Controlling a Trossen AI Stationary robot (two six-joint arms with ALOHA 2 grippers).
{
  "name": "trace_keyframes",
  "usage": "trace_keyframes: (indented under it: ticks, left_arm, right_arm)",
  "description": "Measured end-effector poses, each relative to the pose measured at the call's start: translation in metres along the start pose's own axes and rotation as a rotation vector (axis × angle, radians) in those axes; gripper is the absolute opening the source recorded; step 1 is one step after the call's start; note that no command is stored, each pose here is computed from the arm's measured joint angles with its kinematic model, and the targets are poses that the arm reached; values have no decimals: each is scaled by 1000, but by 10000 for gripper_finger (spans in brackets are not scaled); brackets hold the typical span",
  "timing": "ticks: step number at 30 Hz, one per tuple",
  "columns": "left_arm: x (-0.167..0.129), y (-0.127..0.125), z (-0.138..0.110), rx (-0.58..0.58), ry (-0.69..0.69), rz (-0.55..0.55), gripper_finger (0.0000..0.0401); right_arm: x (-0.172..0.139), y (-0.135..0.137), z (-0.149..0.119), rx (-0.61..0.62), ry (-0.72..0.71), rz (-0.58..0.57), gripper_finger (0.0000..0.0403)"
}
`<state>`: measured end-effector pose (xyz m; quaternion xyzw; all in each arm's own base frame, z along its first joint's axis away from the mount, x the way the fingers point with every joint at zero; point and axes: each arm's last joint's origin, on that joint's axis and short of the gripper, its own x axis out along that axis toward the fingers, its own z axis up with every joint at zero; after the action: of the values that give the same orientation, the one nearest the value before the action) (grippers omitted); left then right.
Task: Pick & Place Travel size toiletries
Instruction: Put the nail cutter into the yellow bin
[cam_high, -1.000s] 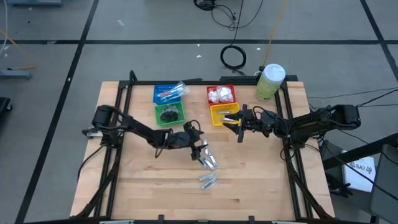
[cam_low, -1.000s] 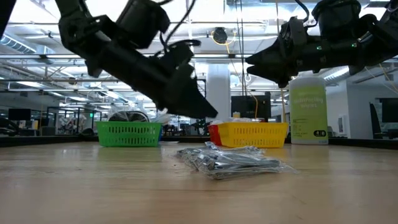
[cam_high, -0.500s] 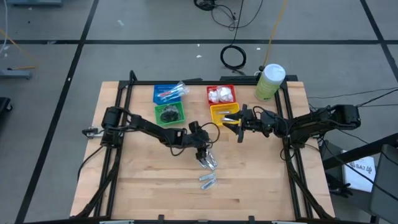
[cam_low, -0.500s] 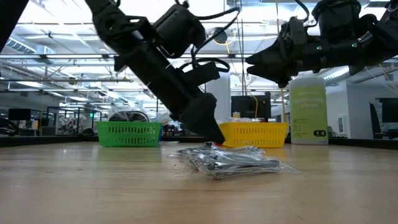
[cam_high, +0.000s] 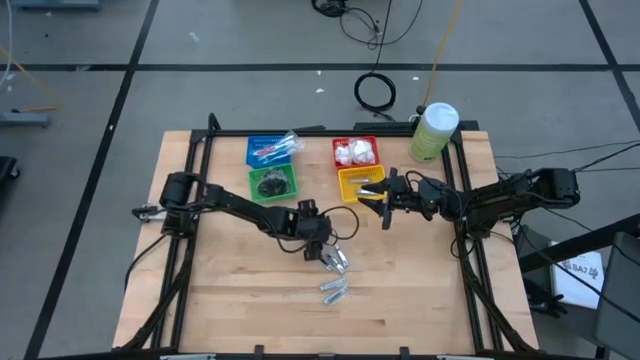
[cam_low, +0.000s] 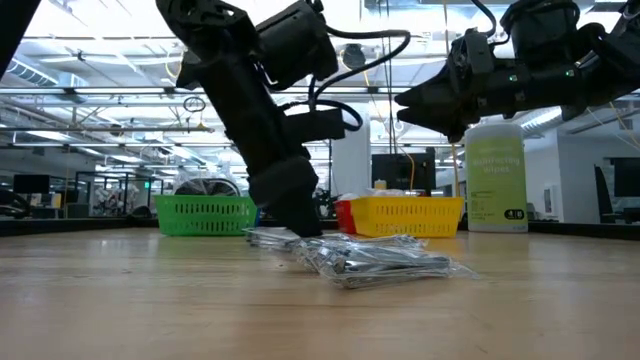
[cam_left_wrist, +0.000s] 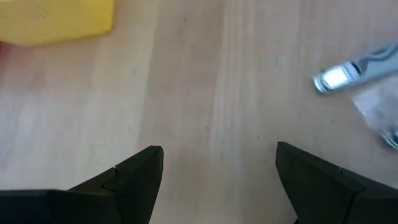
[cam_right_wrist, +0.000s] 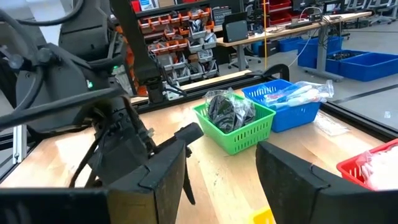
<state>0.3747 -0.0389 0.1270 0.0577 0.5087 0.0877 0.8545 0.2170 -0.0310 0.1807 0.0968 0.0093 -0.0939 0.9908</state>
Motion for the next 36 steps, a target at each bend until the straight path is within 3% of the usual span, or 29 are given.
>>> trace_keyframes:
  ticks: [6, 11, 16, 24, 31, 36]
  left_arm:
    - [-19, -3, 0, 39, 3, -9, 308]
    - [-50, 6, 9, 74, -67, 85, 308]
    - [-71, 10, 2, 174, 4, -3, 308]
    - [-48, 7, -9, 186, 128, -176, 308]
    - [-16, -1, -19, 230, 206, -176, 307]
    - [-12, -3, -21, 197, 229, -178, 299]
  right_arm:
    - [0, 0, 0, 0, 3, -1, 185]
    - [0, 0, -1, -1, 9, -2, 185]
    - [0, 0, -1, -1, 11, -2, 185]
    - [0, 0, -1, 0, 9, 1, 185]
    - [0, 0, -1, 2, 9, 1, 185]
    - [0, 0, -1, 2, 12, 1, 185]
